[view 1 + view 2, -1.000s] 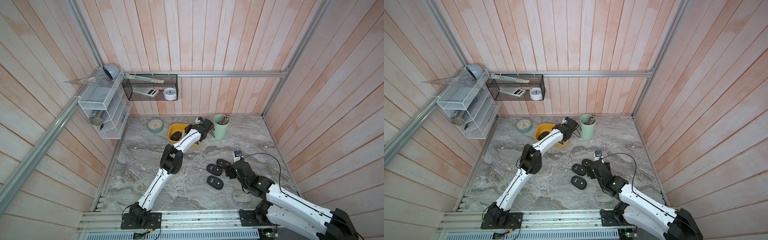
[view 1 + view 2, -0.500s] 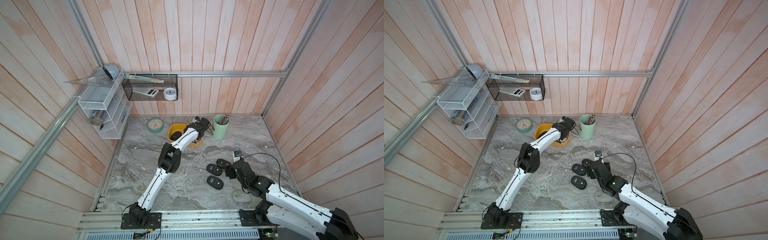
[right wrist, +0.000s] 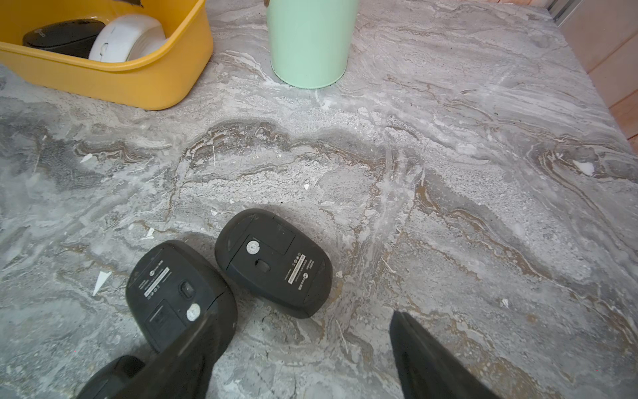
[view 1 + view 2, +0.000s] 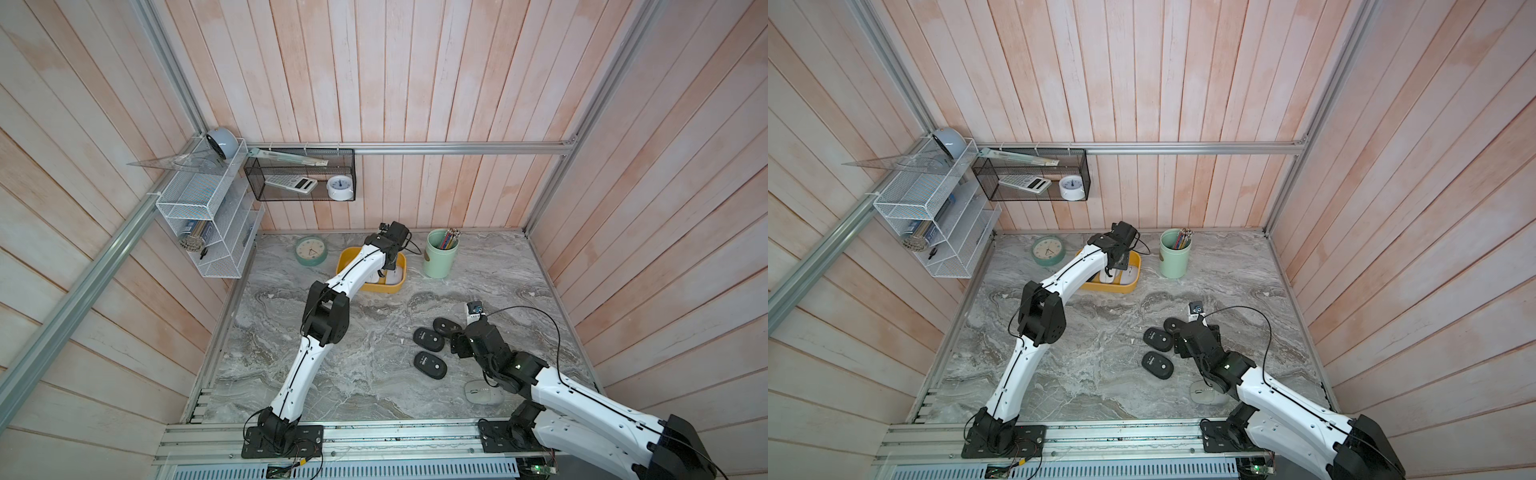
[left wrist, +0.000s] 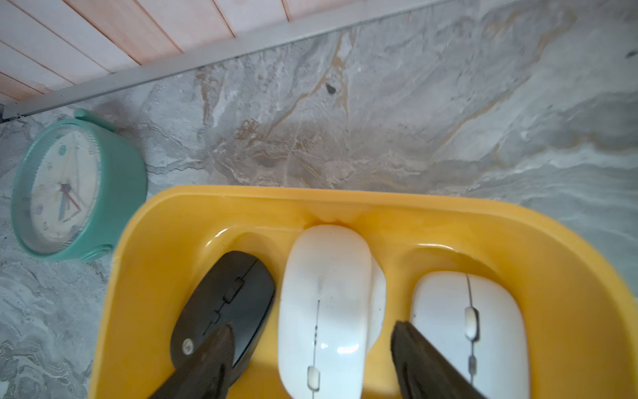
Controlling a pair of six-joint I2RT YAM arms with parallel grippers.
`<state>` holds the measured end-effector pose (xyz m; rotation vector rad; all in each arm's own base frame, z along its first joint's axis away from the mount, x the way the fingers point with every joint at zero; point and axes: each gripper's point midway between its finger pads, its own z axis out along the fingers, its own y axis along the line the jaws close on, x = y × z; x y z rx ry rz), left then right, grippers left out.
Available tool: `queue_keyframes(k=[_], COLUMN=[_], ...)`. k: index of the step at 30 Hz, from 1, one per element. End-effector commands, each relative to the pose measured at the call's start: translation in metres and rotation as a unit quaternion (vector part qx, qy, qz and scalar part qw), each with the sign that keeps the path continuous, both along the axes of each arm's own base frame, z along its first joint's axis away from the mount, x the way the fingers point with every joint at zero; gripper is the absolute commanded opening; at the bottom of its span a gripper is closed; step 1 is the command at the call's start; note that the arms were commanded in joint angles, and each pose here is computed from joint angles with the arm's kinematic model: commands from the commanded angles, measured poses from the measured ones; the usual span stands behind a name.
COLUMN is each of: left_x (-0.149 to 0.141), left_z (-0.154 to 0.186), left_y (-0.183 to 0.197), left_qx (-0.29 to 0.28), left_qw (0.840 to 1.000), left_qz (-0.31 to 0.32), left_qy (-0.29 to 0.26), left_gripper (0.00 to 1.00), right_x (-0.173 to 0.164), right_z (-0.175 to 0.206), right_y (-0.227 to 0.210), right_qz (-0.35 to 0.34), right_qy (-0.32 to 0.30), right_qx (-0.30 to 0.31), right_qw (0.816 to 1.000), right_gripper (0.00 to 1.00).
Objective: Put the mouse in the storage box
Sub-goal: Pick up the mouse from the center of the board.
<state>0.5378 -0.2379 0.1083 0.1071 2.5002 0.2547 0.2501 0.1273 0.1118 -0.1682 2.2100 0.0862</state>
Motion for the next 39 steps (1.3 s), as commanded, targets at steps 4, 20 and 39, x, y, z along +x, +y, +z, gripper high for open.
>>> queue_keyframes(k=[4,20,39], left_x=[-0.031,-0.193,-0.210], left_z=[0.082,0.038,0.005], left_y=[0.016,0.162,0.165], left_qx=[-0.109,-0.231,-0.233], left_qw=[0.992,0.956,0.956], left_qz=[0.012,0.120,0.092], left_qy=[-0.061,-0.133,-0.154], left_gripper=[0.82,0.94,1.00], right_x=[0.001,-0.003,0.008], right_z=[-0.002,-0.035,-0.085], right_y=[0.011,0.041,0.076], right_qz=[0.020,-0.005,-0.016], right_qy=[0.026,0.162,0.298], right_qx=[-0.006,0.037,0.049], right_qw=[0.999,0.986,0.953], right_gripper=[0.84,0.84,0.82])
